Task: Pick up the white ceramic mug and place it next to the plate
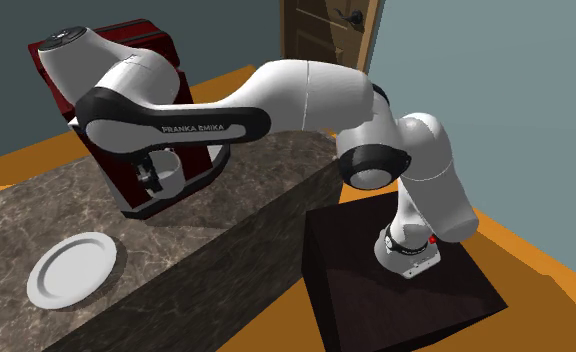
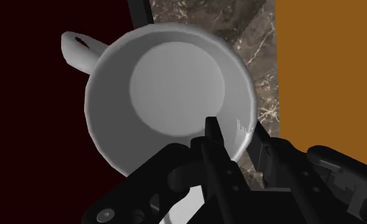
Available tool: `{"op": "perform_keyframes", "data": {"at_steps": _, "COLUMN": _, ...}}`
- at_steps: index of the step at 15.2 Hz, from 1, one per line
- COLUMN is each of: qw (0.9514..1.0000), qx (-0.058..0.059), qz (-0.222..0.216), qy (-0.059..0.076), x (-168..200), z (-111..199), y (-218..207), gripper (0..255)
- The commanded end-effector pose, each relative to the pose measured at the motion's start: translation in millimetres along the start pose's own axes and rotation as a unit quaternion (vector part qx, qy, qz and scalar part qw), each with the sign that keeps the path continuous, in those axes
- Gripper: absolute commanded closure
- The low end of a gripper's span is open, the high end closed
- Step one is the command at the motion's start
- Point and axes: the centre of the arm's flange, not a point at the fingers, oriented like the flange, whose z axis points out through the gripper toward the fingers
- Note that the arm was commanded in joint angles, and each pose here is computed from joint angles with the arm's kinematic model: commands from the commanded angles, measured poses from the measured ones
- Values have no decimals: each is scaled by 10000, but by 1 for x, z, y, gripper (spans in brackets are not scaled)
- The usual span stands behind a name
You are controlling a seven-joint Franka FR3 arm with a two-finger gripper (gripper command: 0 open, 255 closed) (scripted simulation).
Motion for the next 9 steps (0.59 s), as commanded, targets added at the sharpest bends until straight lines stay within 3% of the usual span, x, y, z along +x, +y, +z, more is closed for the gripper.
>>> {"op": "perform_keyframes", "data": {"at_steps": 1, "qw": 10000, "qx": -15, "qz": -8, "qy": 27, "x": 14, "z": 5, "y": -2, "gripper": 255}}
{"op": "perform_keyframes", "data": {"at_steps": 9, "qw": 10000, "qx": -15, "qz": -8, "qy": 27, "x": 15, "z": 47, "y": -4, "gripper": 255}}
